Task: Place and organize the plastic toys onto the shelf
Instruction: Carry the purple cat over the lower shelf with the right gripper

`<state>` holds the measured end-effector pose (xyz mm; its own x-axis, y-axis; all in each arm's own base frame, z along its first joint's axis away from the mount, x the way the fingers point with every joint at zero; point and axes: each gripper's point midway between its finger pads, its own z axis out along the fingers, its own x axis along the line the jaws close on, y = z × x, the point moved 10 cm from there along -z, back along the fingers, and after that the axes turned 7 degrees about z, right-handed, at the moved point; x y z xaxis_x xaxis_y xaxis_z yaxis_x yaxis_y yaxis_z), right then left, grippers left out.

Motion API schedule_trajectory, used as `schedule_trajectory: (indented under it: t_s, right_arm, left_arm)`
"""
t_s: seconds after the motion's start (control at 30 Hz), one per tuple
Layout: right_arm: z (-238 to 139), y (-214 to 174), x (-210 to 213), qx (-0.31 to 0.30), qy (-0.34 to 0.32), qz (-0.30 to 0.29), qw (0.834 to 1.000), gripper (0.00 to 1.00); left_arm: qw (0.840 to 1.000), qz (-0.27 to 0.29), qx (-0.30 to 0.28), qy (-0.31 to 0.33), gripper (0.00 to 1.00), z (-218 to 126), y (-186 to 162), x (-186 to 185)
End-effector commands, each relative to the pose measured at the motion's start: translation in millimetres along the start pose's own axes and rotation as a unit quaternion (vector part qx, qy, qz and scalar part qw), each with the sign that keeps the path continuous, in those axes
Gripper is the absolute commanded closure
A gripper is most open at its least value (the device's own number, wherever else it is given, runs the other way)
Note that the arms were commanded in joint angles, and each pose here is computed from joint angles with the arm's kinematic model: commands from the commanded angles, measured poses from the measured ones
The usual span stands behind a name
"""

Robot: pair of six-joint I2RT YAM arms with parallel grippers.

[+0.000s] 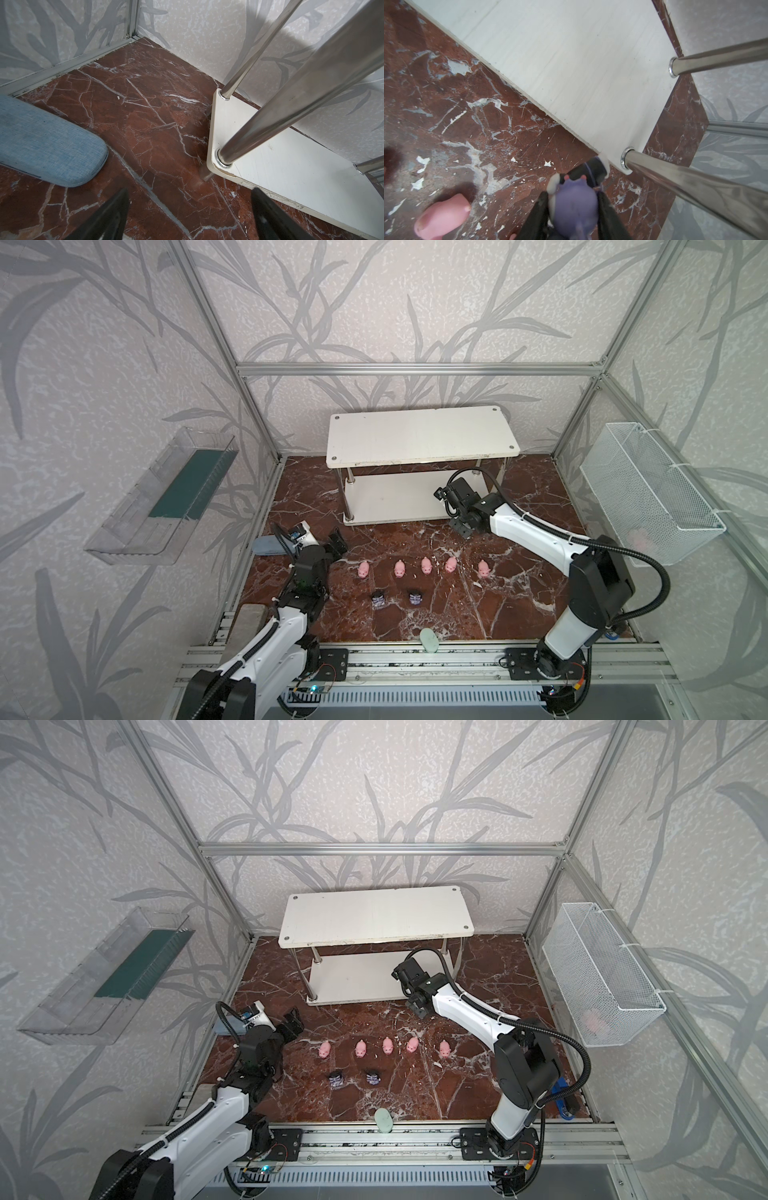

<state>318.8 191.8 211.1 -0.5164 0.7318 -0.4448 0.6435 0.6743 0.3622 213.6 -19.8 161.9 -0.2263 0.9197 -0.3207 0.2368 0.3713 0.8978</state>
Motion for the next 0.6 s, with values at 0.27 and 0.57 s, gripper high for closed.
schedule_trajectory:
  t_s: [0.27,0.57]
  right_arm:
    - [21,27,-4,0.032,-0.067,-0.122,0.990,0.80]
    - [34,40,-12,0.040,-0.071,-0.146,0.986,0.80]
  left_arm:
    - [1.000,-0.011,-0.009,-0.006,0.10,-1,0,3]
    - [1.000,-0.015,-0.010,-0.004,0.11,-1,0,6]
